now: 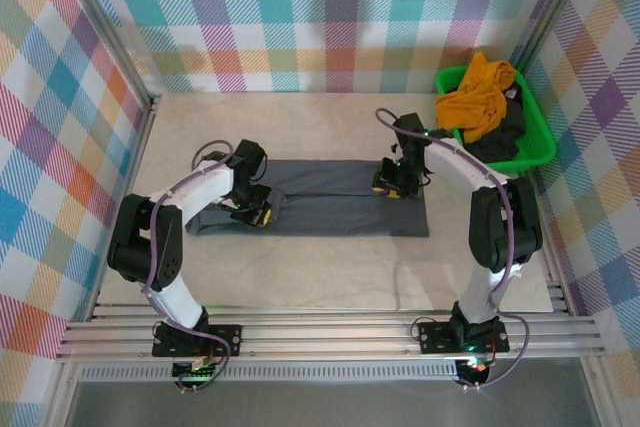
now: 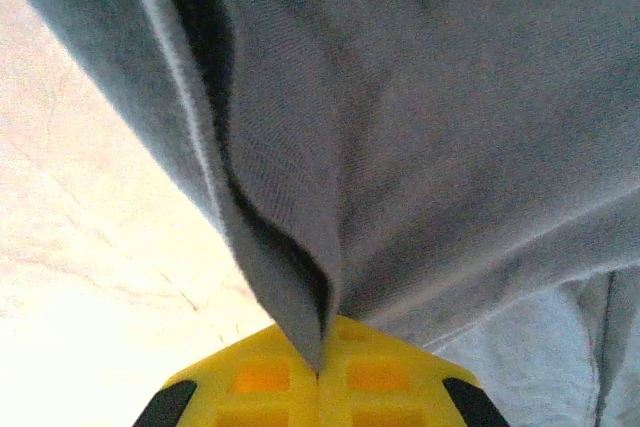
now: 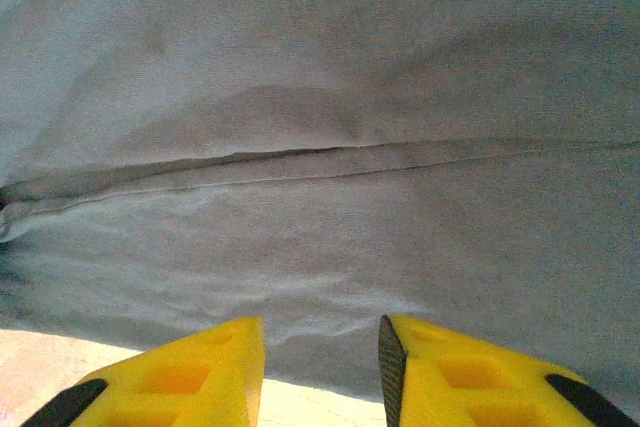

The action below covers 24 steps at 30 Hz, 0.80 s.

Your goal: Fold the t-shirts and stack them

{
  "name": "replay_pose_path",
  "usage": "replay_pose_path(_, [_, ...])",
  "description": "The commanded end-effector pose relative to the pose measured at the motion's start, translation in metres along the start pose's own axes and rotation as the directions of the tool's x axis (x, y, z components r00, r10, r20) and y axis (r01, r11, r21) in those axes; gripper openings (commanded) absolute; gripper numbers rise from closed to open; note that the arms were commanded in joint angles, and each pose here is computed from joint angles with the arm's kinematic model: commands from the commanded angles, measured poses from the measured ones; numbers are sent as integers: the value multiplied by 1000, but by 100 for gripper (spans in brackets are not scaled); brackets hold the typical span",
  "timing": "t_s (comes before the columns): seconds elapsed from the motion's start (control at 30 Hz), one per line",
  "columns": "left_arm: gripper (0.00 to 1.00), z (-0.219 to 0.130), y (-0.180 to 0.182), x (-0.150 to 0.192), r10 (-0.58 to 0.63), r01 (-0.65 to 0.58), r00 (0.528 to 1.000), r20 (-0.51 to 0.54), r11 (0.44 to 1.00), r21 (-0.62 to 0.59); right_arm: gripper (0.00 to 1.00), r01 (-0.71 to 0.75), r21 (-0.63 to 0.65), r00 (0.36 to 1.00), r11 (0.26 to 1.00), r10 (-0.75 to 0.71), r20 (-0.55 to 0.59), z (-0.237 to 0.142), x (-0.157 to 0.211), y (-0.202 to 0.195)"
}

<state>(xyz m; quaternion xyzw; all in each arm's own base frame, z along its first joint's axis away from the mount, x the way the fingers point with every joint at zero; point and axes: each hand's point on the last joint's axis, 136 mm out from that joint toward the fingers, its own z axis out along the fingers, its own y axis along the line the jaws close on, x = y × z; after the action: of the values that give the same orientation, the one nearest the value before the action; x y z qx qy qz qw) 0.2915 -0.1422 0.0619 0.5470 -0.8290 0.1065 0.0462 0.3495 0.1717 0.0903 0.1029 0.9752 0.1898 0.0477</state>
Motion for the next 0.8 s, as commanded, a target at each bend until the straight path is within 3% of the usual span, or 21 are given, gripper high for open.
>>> replay_pose_path(0.0, [0, -5, 8, 8, -74, 74, 997, 0, 997, -21, 37, 5, -29, 1000, 1000, -5, 9, -8, 2, 5])
replay_pose_path(0.37, [4, 7, 9, 18, -145, 146, 988, -48, 989, 7, 37, 7, -26, 1000, 1000, -7, -3, -6, 6, 1])
replay_pose_path(0.77, [7, 16, 10, 20, -147, 147, 987, -64, 989, -8, 37, 9, -32, 1000, 999, -10, -11, -4, 5, 4])
